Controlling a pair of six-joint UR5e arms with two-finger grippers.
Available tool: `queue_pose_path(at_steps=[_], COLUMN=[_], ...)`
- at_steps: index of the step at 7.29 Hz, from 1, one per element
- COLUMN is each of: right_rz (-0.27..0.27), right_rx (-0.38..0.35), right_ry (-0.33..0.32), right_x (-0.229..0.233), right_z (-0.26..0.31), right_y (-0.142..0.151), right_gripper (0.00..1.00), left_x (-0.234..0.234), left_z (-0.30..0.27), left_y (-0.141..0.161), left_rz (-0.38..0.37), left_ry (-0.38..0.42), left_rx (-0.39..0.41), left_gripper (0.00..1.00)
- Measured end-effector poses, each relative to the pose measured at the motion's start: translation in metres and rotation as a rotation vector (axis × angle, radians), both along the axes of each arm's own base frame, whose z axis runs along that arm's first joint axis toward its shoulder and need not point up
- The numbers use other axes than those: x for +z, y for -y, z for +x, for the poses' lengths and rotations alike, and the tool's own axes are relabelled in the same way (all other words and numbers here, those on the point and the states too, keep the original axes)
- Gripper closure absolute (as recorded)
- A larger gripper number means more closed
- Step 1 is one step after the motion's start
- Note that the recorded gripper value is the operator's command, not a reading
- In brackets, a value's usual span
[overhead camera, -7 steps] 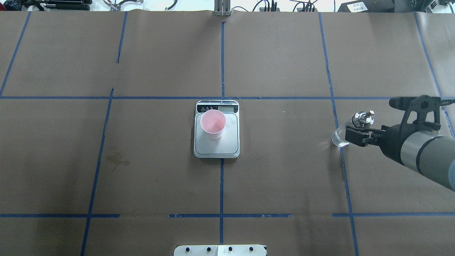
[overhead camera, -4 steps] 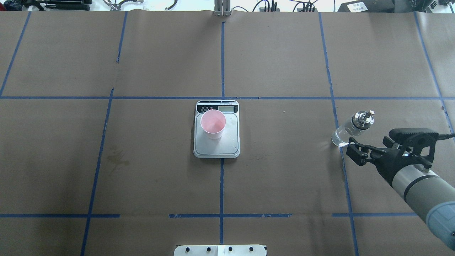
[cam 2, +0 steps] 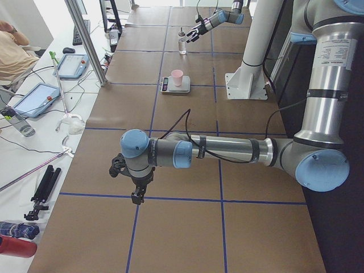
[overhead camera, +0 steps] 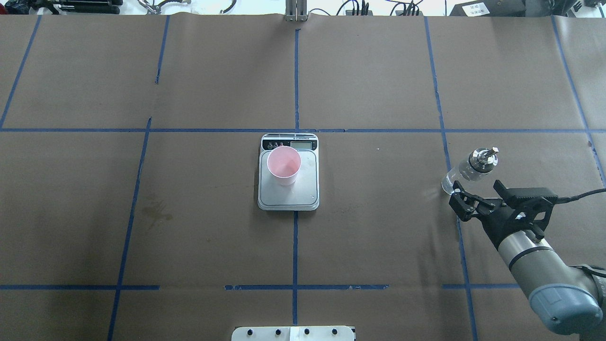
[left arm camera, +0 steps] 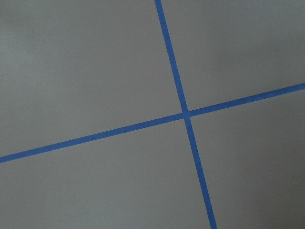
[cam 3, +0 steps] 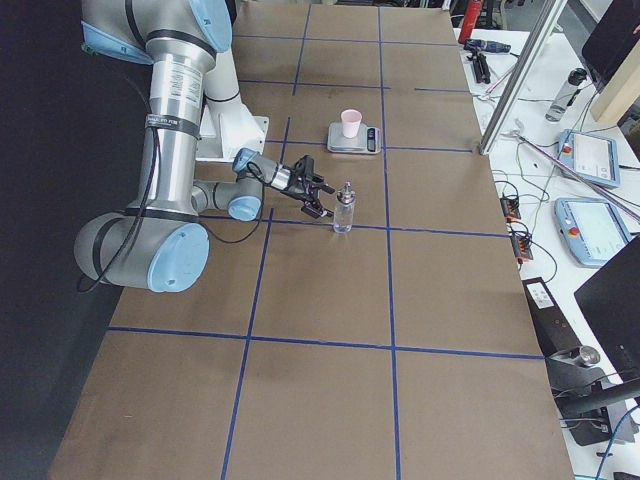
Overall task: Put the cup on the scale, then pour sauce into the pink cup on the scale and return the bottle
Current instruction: 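Move the right gripper to the glass sauce bottle and grasp it, then lift the sauce bottle with the right gripper and carry it toward the scale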
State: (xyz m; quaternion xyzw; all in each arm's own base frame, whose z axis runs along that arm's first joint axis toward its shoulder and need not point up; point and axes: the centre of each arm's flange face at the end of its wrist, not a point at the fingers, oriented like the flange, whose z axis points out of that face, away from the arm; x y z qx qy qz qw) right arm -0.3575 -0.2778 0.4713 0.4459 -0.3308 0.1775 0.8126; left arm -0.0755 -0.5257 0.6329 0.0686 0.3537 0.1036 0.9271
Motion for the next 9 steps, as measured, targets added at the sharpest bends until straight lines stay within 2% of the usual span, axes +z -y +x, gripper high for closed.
queue_pose_path(at_steps=[2,6,9], right_rz=[0.017,0.057,0.081], right_rx=[0.004,0.034,0.064], right_ry=[-0.037,-0.066,-0.045], right_x=[0.013,0.025,0.015], right_z=[-0.008,-0.006,-0.017], right_y=[0.002,0.005,0.011], right_gripper=[0.00,0.00,0.00], left_x=[0.000,0.000,0.000], left_z=[0.000,0.000,0.000], left_y=[0.000,0.000,0.000], left_rz=[0.000,0.000,0.000], left_ry=[0.000,-0.001,0.000], left_rx=[0.001,0.001,0.001], left_gripper=[0.00,0.00,0.00])
